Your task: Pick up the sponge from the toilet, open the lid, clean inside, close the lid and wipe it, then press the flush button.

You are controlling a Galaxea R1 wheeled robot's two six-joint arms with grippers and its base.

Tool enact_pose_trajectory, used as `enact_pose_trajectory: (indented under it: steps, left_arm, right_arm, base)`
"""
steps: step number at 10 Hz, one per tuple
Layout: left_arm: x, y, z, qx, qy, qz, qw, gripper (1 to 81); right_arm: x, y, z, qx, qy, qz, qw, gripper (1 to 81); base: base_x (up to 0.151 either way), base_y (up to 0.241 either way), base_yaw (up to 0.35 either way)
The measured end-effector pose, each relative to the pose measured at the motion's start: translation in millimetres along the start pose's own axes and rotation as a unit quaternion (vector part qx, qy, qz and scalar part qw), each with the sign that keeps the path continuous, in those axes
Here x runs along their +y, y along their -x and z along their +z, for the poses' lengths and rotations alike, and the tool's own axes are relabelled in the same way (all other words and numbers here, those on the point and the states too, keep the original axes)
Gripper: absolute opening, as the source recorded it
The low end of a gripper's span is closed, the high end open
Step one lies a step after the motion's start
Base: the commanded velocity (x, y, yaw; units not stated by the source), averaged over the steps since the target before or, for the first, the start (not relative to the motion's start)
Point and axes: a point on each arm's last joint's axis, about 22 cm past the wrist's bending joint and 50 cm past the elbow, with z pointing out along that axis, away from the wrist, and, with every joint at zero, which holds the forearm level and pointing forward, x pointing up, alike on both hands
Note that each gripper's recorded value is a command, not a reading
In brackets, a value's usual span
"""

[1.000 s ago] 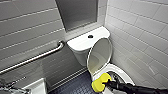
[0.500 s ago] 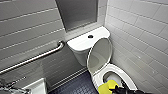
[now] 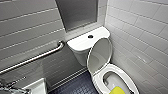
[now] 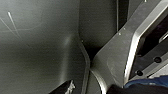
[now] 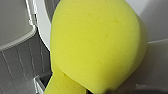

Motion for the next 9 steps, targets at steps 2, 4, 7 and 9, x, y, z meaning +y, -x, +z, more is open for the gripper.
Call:
enact_pose_trajectory:
  steps: [2,4,7,9]
  left_arm:
    - [0.0,-0.3,0.0,0.001,0.000,0.005,1.0000,81.1]
    - [0.2,-0.3,0.0,0.001,0.000,0.005,1.0000,81.1]
    - [0.2,-0.5,0.0,0.001,0.000,0.006,1.0000,81.1]
    - [0.2,-0.8,0.0,0.002,0.000,0.006,1.0000,81.1]
  right_arm:
    - [28.5,-0.7,-38.8,0.013,0.019,0.011,0.9997,1.0]
    - [60.4,17.5,-69.9,0.021,0.028,0.034,0.9988,1.0]
    - [80.2,54.0,-98.2,0.008,0.038,0.060,0.9975,1.0]
    - [62.3,65.0,-94.4,-0.012,0.032,0.057,0.9978,1.0]
  base:
    - [0.000,0.000,0.000]
    - [0.000,0.000,0.000]
    - [0.000,0.000,0.000]
    - [0.000,0.000,0.000]
